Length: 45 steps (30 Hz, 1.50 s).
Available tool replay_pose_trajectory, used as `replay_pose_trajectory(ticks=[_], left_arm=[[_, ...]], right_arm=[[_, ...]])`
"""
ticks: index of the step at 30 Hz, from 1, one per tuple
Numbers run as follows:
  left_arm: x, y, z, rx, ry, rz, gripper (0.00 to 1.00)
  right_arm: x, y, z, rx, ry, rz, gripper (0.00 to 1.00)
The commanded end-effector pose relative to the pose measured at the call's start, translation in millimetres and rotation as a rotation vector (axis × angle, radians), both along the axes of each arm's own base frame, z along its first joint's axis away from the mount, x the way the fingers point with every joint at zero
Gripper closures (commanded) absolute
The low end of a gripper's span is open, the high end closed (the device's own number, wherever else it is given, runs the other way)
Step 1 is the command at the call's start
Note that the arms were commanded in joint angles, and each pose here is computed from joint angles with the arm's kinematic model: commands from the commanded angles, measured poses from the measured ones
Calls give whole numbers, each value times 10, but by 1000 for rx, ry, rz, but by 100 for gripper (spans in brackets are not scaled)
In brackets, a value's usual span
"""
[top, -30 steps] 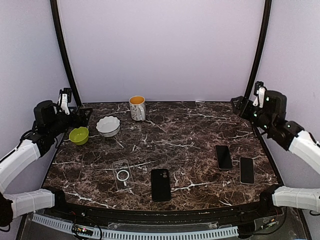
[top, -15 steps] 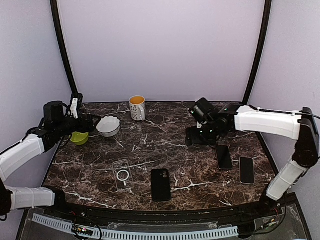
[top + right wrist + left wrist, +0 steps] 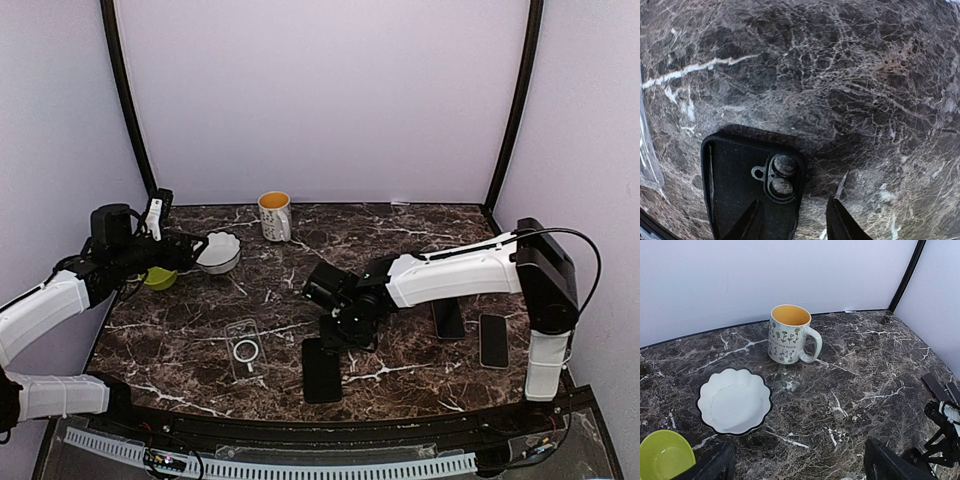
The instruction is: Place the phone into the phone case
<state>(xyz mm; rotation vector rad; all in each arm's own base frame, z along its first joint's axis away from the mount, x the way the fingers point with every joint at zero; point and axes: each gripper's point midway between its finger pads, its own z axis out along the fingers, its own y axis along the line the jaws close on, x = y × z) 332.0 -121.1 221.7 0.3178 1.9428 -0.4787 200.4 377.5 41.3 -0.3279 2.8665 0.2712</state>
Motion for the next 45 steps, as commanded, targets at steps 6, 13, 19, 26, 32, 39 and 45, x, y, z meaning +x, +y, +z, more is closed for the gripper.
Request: replay_pose_trajectory(ticks=[6, 13, 19, 26, 32, 39, 45], left_arm=[[-61, -2, -39, 23, -6, -5, 9], [-68, -14, -33, 26, -9, -8, 9], [-79, -46, -46, 25, -5, -18, 9], [-89, -63, -49, 26, -6, -23, 9], [-96, -78, -63, 32, -6, -28, 9], [-93, -85, -81, 35, -2, -30, 9], [-94, -82, -92, 39, 0, -29, 9]], right_arm=[[-105, 57, -236, 15, 62, -28, 67], [-95, -61, -246, -30, 51, -52, 98], [205, -493, 54, -121, -79, -166, 100], [658, -822, 117, -43, -114, -293, 100], [828, -927, -15, -106, -98, -262, 100], [975, -942, -49, -92, -104, -243, 100], [1040, -870, -22, -108, -114, -163, 97]])
